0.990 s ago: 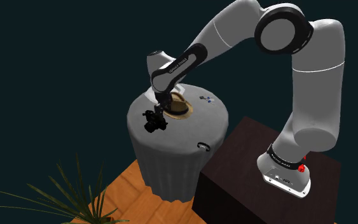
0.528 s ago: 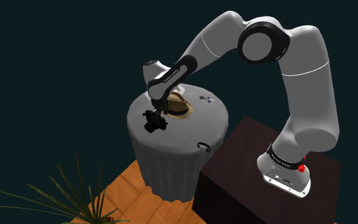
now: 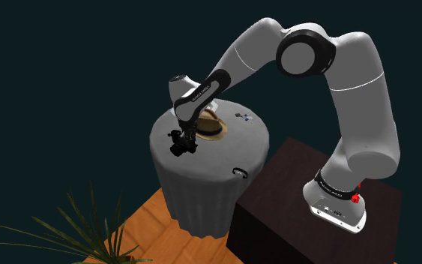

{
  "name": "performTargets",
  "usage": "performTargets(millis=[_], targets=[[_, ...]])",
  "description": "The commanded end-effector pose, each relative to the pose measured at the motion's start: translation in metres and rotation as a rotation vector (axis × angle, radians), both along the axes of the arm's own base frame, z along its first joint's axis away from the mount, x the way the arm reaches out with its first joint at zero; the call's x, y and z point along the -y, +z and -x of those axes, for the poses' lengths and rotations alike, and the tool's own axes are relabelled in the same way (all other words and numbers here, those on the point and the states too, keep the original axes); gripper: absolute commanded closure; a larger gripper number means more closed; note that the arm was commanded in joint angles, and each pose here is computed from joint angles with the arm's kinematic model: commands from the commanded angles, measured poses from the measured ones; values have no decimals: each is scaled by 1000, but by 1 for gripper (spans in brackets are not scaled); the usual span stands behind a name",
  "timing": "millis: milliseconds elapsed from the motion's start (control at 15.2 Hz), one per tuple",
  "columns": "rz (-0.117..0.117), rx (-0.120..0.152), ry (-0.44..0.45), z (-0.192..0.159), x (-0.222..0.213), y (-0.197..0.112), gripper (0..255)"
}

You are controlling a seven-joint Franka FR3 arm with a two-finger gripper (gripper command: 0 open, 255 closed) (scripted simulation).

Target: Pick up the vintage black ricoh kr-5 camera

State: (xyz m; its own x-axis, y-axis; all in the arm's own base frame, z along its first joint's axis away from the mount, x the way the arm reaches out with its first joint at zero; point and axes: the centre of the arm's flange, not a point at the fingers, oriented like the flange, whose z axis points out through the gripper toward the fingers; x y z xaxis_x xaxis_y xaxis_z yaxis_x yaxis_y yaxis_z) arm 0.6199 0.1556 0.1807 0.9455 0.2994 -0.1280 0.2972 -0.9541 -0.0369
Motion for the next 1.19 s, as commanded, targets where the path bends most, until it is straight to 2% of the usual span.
performTargets(millis=[0,330,1122], targets=[[0,0,0,0,0,-2,255],[0,0,0,1,0,-1,255],[0,0,0,1,0,62,255]])
